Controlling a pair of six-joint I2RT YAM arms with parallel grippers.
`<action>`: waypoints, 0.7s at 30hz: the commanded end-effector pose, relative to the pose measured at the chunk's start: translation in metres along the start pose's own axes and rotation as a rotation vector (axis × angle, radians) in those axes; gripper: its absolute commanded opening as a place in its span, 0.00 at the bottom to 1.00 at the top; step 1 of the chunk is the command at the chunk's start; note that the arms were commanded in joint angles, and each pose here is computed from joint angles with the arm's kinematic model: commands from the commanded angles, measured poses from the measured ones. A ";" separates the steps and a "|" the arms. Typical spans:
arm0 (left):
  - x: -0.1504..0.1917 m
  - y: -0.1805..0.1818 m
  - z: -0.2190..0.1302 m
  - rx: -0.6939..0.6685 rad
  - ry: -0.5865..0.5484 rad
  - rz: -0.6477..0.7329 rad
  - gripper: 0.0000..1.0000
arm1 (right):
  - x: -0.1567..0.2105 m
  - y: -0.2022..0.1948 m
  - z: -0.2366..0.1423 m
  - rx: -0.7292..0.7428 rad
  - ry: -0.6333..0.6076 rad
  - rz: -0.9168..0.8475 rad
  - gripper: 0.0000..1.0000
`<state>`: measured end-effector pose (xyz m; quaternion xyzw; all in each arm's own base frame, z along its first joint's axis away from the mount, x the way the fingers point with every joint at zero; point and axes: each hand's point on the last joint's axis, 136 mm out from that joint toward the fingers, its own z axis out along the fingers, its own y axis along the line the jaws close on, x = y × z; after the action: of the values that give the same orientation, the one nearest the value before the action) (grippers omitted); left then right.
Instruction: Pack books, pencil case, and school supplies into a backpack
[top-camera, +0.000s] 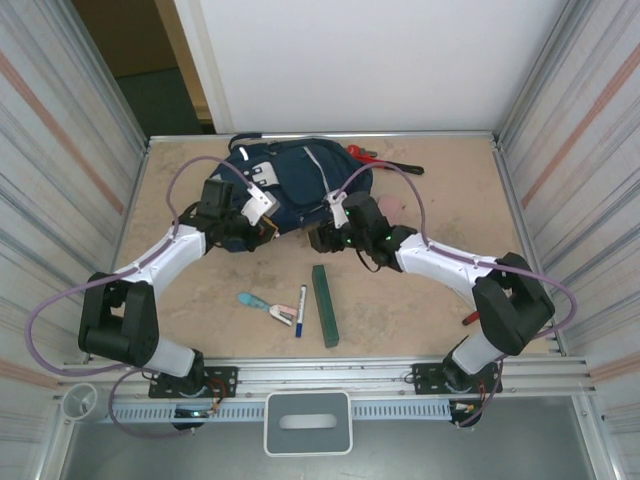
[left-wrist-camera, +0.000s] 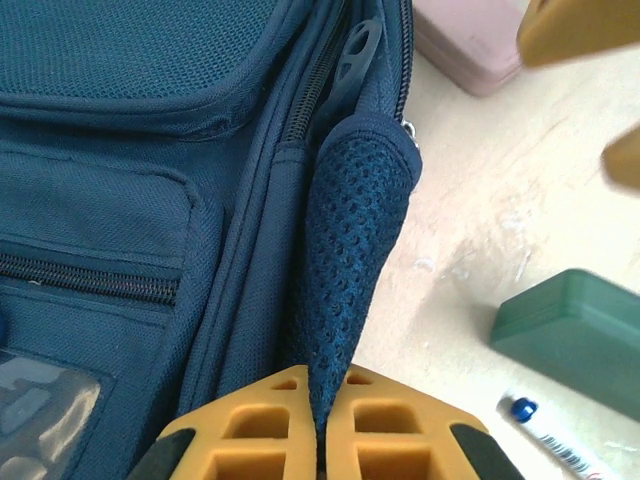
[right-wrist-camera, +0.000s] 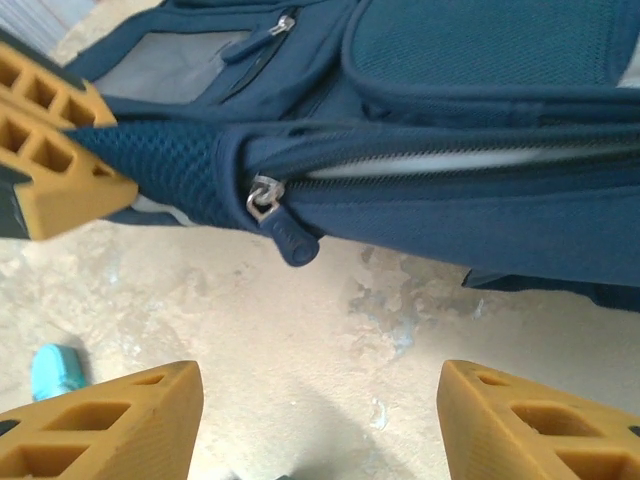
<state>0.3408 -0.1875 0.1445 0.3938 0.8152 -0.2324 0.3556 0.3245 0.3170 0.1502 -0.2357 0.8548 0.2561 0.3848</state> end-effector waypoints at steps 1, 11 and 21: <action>-0.048 -0.016 -0.020 0.093 -0.148 0.027 0.01 | -0.013 0.008 0.008 0.059 -0.112 -0.150 0.60; -0.048 -0.017 -0.022 0.087 -0.156 0.041 0.01 | -0.012 0.006 0.042 0.168 -0.161 -0.298 0.46; -0.042 -0.015 -0.018 0.083 -0.133 0.047 0.01 | -0.028 0.009 0.047 0.198 -0.196 -0.347 0.39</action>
<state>0.3359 -0.1916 0.1485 0.3870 0.8137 -0.2588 0.3481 0.3528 0.3484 0.1220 -0.3139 0.8041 0.1264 0.4888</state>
